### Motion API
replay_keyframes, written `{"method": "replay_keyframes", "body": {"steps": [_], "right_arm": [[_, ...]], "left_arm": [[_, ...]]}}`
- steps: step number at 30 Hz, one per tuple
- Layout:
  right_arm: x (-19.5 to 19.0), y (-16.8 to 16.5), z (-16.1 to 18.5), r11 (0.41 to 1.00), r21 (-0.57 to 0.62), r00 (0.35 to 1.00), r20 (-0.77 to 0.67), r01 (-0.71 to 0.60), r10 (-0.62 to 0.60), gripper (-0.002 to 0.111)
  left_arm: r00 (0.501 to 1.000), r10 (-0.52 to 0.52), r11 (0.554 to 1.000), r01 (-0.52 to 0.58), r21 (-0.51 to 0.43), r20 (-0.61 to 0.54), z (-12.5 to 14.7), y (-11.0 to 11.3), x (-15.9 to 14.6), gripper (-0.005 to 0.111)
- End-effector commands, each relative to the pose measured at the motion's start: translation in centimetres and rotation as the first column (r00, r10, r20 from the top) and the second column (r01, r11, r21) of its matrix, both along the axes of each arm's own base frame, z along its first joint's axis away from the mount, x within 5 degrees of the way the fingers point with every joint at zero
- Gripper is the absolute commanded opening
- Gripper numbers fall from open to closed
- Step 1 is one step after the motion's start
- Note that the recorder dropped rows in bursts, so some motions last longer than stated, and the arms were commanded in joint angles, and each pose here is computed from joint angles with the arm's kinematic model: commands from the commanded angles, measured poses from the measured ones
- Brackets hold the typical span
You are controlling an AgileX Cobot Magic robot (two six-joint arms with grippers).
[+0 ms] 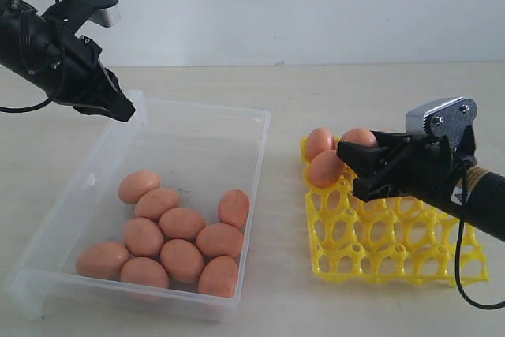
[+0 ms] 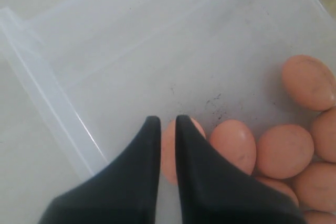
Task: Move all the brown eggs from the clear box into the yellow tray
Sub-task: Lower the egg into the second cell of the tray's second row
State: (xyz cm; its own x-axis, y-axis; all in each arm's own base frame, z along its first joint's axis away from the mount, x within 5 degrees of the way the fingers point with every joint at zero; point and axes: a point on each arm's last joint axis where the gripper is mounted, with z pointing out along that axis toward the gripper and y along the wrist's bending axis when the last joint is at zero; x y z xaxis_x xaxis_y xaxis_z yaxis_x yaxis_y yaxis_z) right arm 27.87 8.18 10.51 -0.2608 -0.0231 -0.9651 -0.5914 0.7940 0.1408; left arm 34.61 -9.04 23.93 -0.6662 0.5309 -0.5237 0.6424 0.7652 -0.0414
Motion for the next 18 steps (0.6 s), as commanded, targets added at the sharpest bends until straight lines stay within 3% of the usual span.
{"method": "replay_keyframes", "body": {"steps": [1, 15, 18], "right_arm": [[0.11, -0.07, 0.24, 1.000, 0.007, 1.000, 0.026, -0.007, 0.006, 0.000], [0.09, -0.08, 0.16, 1.000, -0.004, 1.000, 0.022, -0.009, 0.009, 0.000], [0.44, 0.30, -0.11, 0.996, -0.059, 0.998, -0.006, -0.070, 0.069, 0.000]], "left_arm": [[1.000, 0.006, 1.000, -0.006, -0.011, 0.013, 0.29, 0.04, -0.13, 0.008], [1.000, 0.016, 0.999, -0.015, -0.031, 0.009, 0.35, -0.09, -0.13, 0.008], [1.000, 0.016, 0.999, -0.015, -0.031, 0.009, 0.35, -0.09, -0.13, 0.008]]}}
